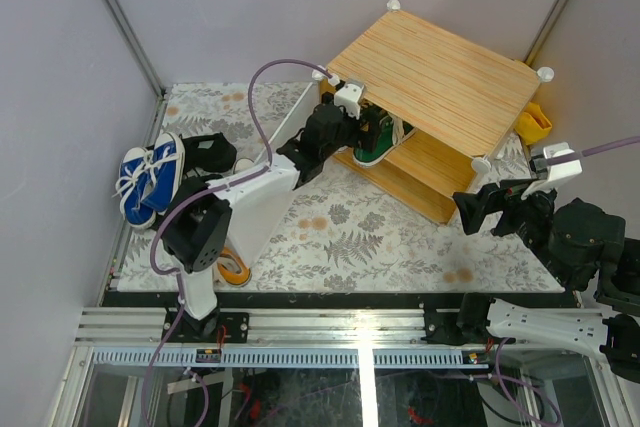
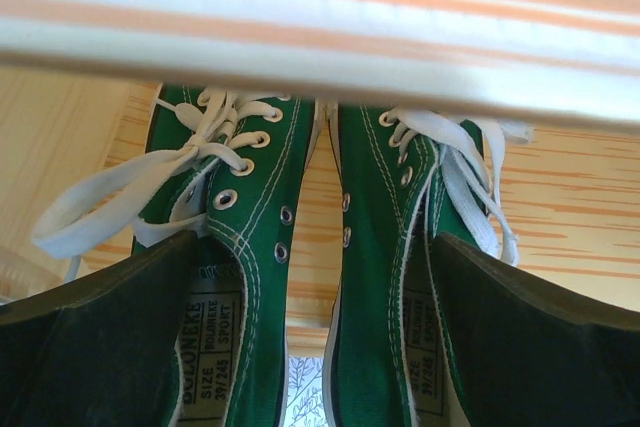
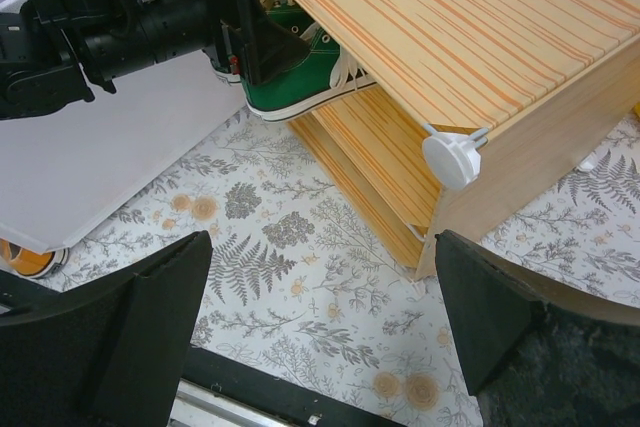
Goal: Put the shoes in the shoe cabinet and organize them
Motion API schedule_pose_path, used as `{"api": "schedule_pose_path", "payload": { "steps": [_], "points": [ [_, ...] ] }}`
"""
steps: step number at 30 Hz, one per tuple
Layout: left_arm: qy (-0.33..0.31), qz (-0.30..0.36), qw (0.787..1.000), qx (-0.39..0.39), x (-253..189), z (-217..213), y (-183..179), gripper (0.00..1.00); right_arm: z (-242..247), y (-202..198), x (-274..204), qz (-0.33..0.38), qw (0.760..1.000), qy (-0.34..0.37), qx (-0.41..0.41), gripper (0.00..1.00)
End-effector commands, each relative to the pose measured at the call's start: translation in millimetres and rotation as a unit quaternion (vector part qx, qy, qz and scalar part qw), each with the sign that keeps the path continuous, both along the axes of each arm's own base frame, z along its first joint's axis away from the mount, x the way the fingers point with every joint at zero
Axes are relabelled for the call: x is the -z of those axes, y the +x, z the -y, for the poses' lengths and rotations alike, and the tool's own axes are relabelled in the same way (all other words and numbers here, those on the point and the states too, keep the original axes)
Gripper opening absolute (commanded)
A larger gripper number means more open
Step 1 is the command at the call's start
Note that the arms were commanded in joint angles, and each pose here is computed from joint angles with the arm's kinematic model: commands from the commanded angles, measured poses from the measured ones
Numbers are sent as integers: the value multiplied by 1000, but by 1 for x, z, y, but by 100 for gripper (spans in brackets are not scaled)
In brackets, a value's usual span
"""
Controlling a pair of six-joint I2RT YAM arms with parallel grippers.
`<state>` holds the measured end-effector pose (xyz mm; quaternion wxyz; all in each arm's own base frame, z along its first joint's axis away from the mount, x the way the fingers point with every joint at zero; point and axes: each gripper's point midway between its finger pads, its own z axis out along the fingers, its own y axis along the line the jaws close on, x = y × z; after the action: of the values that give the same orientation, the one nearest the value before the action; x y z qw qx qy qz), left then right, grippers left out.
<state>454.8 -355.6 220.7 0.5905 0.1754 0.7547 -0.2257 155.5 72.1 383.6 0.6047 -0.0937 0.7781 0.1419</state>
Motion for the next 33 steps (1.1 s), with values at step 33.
{"api": "schedule_pose_path", "payload": {
  "steps": [33],
  "points": [
    [-84, 55, 995, -29, -48, -72, -84, 80, -19, 10, 6, 2, 1000, -4, 2, 99]
  ]
}}
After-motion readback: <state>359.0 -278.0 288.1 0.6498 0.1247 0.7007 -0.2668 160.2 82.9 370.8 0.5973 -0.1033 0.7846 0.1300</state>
